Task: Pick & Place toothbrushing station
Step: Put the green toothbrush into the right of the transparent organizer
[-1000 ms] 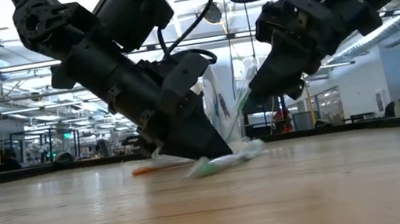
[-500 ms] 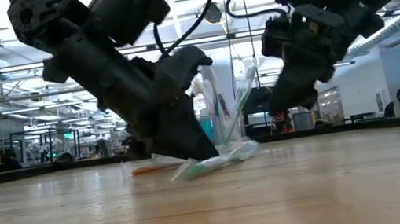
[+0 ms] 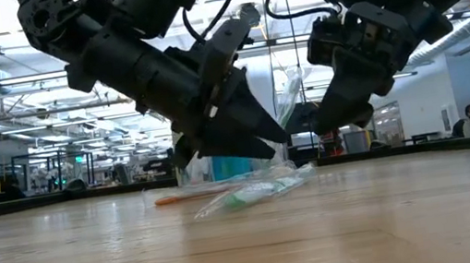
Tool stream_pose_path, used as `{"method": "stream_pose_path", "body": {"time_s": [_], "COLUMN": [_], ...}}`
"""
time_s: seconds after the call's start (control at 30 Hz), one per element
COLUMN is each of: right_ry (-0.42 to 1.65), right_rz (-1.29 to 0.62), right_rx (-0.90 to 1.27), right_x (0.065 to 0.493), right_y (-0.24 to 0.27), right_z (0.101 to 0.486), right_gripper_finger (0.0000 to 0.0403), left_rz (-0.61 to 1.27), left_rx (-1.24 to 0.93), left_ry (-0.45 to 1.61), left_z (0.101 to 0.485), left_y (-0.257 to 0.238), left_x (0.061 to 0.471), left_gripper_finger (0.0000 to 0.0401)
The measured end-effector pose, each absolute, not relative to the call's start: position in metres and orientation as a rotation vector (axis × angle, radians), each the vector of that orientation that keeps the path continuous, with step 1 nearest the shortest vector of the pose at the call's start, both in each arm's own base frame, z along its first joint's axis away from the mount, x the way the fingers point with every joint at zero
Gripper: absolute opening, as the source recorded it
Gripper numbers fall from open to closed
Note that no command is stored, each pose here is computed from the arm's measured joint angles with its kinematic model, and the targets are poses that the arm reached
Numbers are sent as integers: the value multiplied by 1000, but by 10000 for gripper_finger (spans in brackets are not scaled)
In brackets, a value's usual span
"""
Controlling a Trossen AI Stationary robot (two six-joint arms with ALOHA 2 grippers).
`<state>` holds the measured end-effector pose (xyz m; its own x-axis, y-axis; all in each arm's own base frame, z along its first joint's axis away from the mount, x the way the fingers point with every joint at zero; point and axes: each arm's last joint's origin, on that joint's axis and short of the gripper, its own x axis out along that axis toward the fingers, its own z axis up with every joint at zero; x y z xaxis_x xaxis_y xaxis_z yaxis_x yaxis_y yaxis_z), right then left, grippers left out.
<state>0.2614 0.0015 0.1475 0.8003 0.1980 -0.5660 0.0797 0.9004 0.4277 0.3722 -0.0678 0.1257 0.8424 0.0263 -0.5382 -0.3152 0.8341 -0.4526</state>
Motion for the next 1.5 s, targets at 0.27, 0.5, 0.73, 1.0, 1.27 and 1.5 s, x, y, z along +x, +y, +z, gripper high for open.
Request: {"method": "stream_pose_path", "body": {"time_s": [0.27,0.5,0.73,1.0,1.27,1.5], "right_ry": [637,612,610,611,551,354], "right_rz": [63,68,66,37,-101,-82], "right_rx": [457,454,456,491,387,289], "right_x": [262,263,263,263,265,274], "right_y": [1,1,1,1,-3,-3], "right_z": [148,150,150,150,152,169], "right_gripper_finger": [141,141,141,141,141,141], "left_rz": [192,168,131,54,188,325], "left_rx": [-522,-464,-430,-441,-277,-133], "left_ry": [626,673,751,790,723,609], "left_z": [111,99,94,103,164,238], "left_y": [-73,-78,-84,-85,-73,-69], "left_x": [369,368,363,360,339,294], "left_gripper_finger": [207,190,101,10,2,2]}}
